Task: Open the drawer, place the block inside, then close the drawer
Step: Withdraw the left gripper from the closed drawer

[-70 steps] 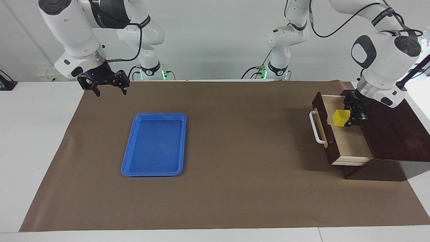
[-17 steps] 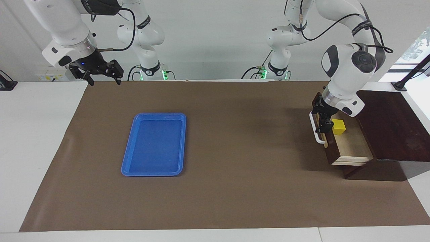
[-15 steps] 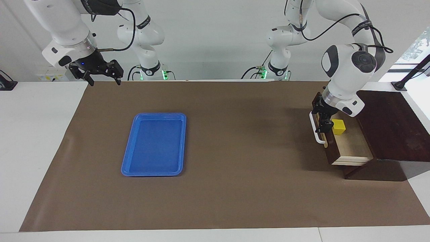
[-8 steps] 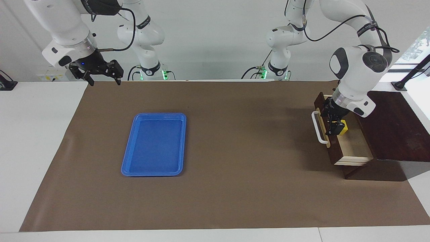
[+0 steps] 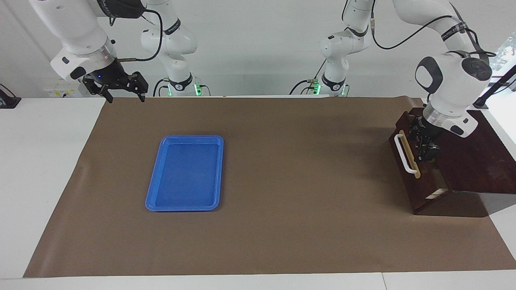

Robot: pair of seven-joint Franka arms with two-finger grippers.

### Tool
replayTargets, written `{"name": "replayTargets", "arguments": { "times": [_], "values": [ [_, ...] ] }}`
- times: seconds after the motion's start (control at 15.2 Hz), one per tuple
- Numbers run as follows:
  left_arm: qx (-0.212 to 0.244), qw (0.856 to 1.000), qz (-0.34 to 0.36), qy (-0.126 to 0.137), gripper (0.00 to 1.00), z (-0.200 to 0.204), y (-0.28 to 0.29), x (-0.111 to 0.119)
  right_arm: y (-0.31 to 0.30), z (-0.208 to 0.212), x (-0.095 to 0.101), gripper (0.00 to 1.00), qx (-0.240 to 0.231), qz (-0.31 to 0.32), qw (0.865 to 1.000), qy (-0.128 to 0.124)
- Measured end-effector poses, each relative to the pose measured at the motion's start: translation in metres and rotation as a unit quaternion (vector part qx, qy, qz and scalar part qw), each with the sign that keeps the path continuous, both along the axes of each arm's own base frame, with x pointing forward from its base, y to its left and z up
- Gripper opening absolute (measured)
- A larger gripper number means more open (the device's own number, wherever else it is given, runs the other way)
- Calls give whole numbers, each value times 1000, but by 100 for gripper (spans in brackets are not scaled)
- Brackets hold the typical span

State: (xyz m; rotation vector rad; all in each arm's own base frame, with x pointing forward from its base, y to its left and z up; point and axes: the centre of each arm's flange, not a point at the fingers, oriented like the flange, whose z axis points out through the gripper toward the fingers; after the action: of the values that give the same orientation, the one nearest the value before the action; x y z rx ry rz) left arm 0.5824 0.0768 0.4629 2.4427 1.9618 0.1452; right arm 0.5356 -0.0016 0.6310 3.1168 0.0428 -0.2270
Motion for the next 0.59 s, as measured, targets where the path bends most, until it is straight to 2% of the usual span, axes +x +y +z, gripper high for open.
{"name": "replayTargets", "arguments": {
  "times": [0.59],
  "values": [
    [2,1000,-12,-8,100,10,-3,4,-1,0,0,100,0,-1,1000,0]
  ]
}}
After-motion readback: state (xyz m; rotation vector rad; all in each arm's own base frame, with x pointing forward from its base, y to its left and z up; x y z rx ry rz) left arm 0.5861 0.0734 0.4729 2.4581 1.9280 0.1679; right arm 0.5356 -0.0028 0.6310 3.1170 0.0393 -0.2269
